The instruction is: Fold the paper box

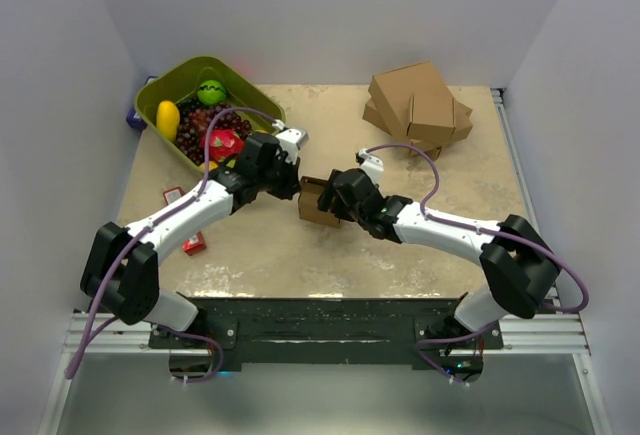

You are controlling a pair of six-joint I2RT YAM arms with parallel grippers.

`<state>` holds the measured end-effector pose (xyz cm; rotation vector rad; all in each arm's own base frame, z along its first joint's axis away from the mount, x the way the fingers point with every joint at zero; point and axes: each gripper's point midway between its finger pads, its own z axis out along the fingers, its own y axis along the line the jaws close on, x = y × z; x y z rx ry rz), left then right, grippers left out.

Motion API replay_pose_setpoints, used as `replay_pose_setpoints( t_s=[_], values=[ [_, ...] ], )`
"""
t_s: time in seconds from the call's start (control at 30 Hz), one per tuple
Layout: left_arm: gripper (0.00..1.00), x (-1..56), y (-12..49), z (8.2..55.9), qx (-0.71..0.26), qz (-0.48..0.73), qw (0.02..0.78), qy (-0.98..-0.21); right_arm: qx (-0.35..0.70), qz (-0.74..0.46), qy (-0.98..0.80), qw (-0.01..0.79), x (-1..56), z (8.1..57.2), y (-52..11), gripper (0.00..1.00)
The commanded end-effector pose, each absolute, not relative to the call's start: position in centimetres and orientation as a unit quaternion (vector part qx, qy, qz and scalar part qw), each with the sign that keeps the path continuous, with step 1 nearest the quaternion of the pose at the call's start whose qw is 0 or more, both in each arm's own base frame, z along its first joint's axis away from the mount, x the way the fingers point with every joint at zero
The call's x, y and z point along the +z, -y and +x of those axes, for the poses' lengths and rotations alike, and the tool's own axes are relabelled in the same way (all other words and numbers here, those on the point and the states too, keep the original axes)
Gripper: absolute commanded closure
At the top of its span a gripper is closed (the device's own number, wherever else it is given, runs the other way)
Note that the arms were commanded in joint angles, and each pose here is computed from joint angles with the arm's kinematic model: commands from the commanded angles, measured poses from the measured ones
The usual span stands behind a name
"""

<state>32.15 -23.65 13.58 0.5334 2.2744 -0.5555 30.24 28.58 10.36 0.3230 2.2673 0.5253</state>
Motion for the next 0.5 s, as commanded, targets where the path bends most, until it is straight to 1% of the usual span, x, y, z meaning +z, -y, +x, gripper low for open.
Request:
replay_pose_setpoints(
  t_s=[0.0,0.23,0.37,0.47],
  values=[
    [1.0,11.9,22.7,31.1,-0.199,0.222,0.345,-0.89,0.176,0.125,-0.893,0.395,10.0,30.2,-27.3,0.27],
    [1.0,9.8,22.3,29.6,-0.202,0.23,0.318,-0.897,0.174,0.126,-0.892,0.398,10.1,30.4,-27.2,0.27],
    [1.0,9.4,22.4,29.1,-0.207,0.233,0.311,-0.898,0.174,0.123,-0.891,0.4,10.3,30.3,-27.2,0.26],
    [1.0,10.3,22.6,29.5,-0.211,0.232,0.322,-0.893,0.174,0.121,-0.89,0.403,10.6,30.3,-27.1,0.21]
  ],
)
